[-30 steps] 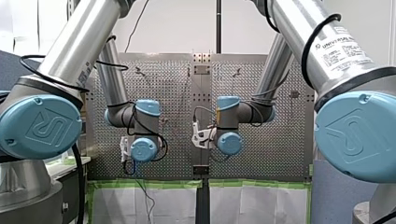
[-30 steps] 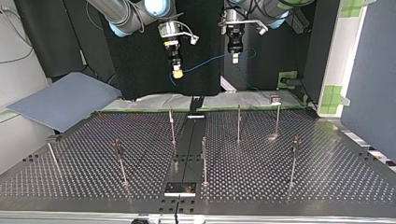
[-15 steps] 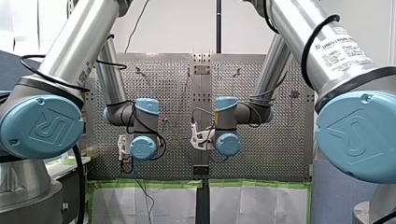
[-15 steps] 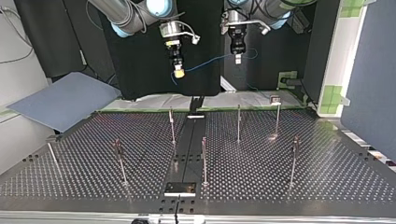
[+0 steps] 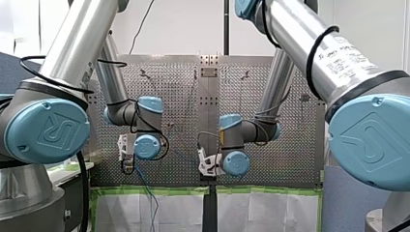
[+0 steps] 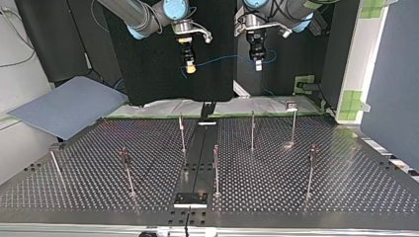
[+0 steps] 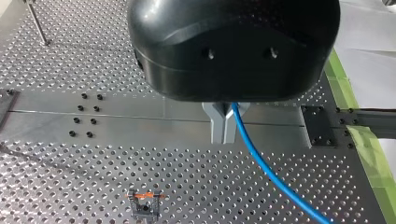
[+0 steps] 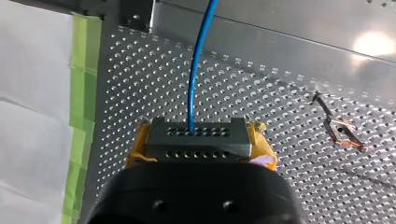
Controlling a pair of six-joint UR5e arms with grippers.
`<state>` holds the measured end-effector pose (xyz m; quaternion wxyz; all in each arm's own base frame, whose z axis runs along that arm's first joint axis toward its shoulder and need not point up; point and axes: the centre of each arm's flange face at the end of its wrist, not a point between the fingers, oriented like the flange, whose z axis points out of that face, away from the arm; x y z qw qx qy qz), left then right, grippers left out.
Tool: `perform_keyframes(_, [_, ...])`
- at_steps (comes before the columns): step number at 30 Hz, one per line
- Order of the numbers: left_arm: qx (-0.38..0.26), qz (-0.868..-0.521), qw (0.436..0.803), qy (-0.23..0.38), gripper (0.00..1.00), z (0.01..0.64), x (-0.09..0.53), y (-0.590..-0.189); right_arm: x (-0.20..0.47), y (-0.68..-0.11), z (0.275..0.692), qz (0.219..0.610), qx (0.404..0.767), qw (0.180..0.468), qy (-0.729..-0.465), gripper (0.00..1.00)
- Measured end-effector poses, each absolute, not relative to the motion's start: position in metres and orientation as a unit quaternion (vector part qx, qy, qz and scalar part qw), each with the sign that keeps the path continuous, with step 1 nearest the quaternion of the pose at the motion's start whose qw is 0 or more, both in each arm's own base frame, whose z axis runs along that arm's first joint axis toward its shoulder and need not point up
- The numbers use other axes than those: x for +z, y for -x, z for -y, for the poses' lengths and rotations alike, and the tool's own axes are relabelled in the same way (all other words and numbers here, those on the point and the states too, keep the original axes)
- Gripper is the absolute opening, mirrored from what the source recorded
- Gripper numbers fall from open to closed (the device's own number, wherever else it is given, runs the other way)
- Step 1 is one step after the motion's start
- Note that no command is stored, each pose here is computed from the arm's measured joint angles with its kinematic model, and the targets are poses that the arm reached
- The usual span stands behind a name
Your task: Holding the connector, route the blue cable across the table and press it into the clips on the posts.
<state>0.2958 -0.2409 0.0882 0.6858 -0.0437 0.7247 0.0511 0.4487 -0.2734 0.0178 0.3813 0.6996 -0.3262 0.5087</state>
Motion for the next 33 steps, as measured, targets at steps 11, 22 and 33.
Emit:
perform_keyframes(11, [0.061, -0.723, 0.687, 0.042, 0.00, 0.242, 0.085, -0.296, 0.029, -0.458, 0.273, 0.321, 0.517, 0.379, -0.697, 0.00])
perform_keyframes(22, [0.092, -0.706, 0.697, 0.086, 0.00, 0.231, 0.114, -0.301, 0.099, -0.492, 0.285, 0.324, 0.586, 0.342, -0.659, 0.00])
perform_keyframes(33, [0.123, -0.683, 0.706, 0.142, 0.00, 0.222, 0.161, -0.318, 0.180, -0.519, 0.304, 0.301, 0.640, 0.314, -0.634, 0.00])
